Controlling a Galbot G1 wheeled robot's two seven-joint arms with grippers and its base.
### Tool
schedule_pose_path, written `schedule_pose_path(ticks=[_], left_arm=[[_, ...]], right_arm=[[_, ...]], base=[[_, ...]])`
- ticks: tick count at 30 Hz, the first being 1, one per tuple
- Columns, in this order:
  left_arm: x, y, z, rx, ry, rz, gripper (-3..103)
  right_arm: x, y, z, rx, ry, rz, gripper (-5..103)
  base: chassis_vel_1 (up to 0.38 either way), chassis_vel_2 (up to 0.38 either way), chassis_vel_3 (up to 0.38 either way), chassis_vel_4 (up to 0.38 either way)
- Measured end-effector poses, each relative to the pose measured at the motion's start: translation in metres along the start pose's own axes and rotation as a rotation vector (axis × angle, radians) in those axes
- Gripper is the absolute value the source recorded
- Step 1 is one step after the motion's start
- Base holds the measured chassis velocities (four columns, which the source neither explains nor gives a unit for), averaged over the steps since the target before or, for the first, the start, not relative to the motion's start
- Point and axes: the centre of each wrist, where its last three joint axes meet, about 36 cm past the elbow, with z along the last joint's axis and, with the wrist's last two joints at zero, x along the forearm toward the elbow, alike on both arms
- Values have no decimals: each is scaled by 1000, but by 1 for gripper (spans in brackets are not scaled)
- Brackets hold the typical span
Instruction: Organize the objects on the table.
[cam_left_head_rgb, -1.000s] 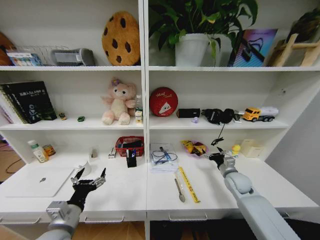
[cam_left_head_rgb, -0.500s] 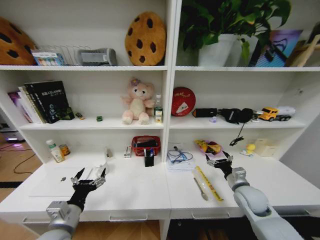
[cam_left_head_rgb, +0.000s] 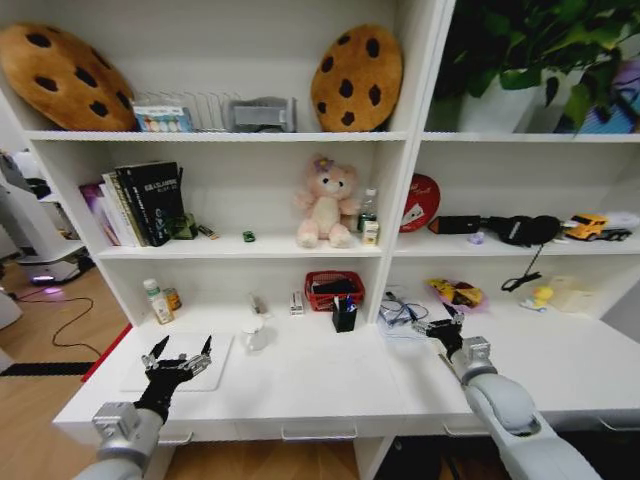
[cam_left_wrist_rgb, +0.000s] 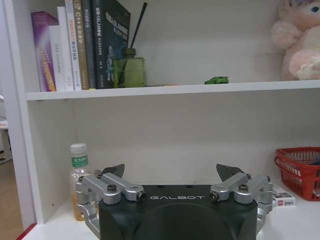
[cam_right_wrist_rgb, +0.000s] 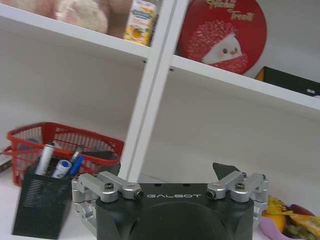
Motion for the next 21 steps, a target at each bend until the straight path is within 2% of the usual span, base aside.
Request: schedule_pose_path(ticks=[17,21], left_arm=[[0,0,0,0,0,0,100],[0,0,0,0,0,-1,100]], right_arm=[[-3,7,8,12,20,0,100],[-2,11,14,-32,-1,9,100]], base=[[251,254,-254,-252],[179,156,-131,-155]])
